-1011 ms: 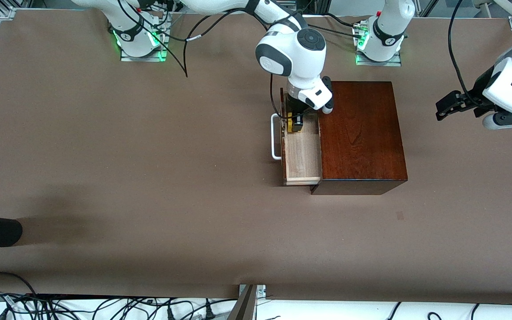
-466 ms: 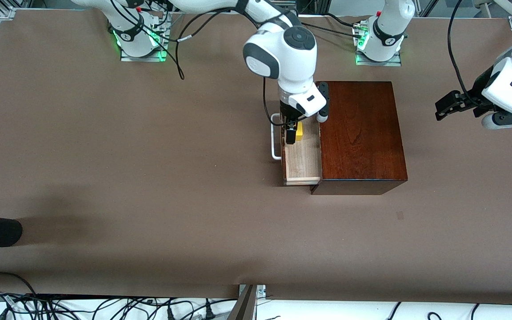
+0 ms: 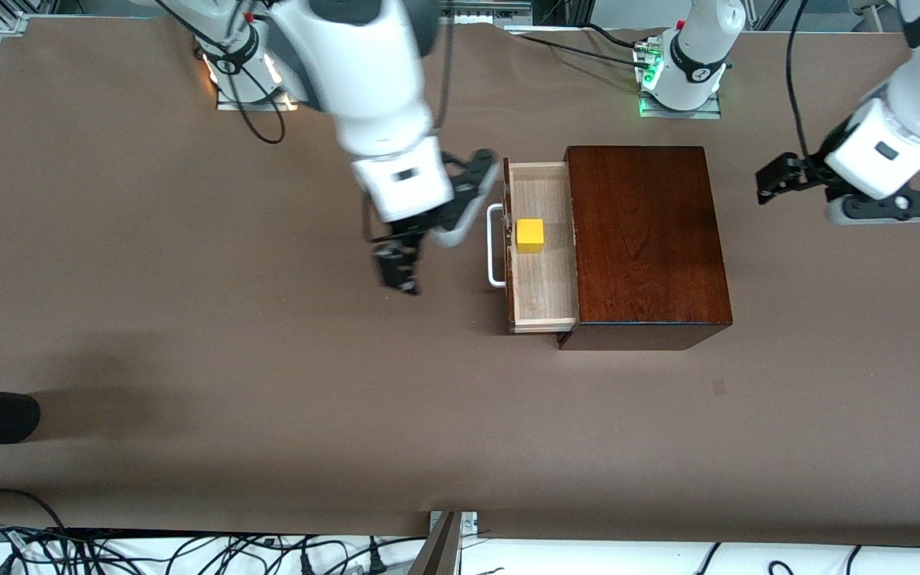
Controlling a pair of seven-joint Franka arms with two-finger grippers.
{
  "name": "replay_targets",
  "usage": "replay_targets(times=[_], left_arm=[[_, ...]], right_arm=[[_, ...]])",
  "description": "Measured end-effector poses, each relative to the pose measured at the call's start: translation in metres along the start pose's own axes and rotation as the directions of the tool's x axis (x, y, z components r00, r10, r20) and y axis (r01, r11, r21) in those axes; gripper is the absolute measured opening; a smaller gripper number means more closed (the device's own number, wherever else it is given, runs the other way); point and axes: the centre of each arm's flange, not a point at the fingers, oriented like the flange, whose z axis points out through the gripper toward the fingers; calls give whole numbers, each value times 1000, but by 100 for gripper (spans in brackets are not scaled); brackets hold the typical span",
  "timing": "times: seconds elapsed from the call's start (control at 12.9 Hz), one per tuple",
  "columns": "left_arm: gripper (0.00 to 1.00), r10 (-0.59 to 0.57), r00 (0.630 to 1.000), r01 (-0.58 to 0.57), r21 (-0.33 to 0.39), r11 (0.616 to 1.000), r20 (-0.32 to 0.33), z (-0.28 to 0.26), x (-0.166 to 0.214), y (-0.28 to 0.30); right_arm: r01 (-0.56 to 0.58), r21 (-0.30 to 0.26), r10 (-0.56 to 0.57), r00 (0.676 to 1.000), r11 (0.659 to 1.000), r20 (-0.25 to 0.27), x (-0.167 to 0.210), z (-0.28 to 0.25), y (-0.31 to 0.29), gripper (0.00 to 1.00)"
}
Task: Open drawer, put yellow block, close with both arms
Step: 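Raise the right gripper away while the left gripper reaches the drawer front, then push the drawer shut into the wooden box with the left gripper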
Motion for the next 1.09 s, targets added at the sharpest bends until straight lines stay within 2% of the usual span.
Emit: replay_targets(times=[0.23,0.39,0.62,0.93,1.09], left_arm=[[100,177,983,-177,-4,984,49,7,-10,55],[100,305,950,-300,-75,951,67,14,-8,80],[100,427,902,-406,-209,890,66,25,3,114],[100,552,832,-519,-275,809,52,33,0,214],[100,590,807,-556,-301,775,29,47,4,257]], right_arm=[[-188,49,186,982,981,42,-77,-40,86,100],[-298,74,294,954,952,63,-129,-59,127,100],[-410,73,401,909,909,116,-198,-85,150,100],[-566,85,545,817,820,188,-299,-93,162,100],[-632,80,604,765,771,224,-336,-82,172,100]])
